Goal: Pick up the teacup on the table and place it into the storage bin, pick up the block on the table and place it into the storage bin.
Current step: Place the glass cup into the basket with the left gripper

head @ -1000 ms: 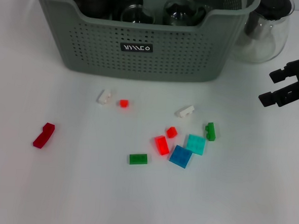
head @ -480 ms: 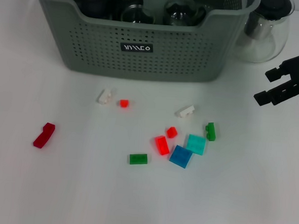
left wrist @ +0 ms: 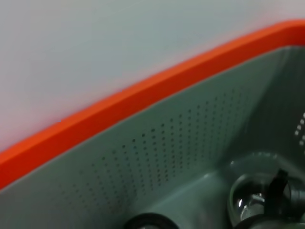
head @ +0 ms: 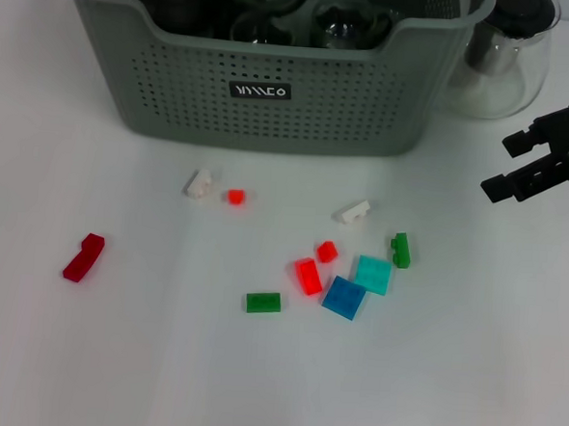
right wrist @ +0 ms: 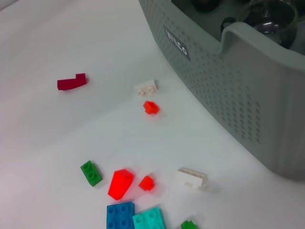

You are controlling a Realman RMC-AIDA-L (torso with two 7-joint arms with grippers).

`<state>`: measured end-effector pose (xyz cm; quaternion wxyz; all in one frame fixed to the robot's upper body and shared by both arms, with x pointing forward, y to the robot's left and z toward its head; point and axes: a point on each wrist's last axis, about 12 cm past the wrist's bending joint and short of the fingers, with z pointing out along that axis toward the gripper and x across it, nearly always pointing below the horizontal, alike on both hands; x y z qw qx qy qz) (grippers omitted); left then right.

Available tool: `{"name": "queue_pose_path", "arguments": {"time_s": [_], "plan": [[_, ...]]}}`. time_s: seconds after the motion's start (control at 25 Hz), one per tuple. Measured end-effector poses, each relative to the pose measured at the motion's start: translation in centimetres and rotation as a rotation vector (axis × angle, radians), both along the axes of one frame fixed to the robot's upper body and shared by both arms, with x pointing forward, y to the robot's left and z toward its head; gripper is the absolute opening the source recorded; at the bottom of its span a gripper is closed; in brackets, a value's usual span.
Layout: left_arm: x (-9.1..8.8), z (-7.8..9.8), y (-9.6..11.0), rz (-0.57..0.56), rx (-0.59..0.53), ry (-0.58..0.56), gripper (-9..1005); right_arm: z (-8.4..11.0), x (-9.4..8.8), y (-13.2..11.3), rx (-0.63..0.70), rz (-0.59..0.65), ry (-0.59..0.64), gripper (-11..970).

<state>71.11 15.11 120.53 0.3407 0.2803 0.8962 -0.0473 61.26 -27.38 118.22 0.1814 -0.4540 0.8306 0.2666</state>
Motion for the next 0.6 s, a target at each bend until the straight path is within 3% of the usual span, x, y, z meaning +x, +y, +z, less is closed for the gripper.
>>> {"name": "queue_pose_path", "arguments": {"time_s": [0.6], "plan": [[-0.8, -1.5, -1.4, -0.042, 0.04, 0.016, 65, -0.2, 0.1, -0.1, -0.018, -0.002, 0.002, 941]]}}
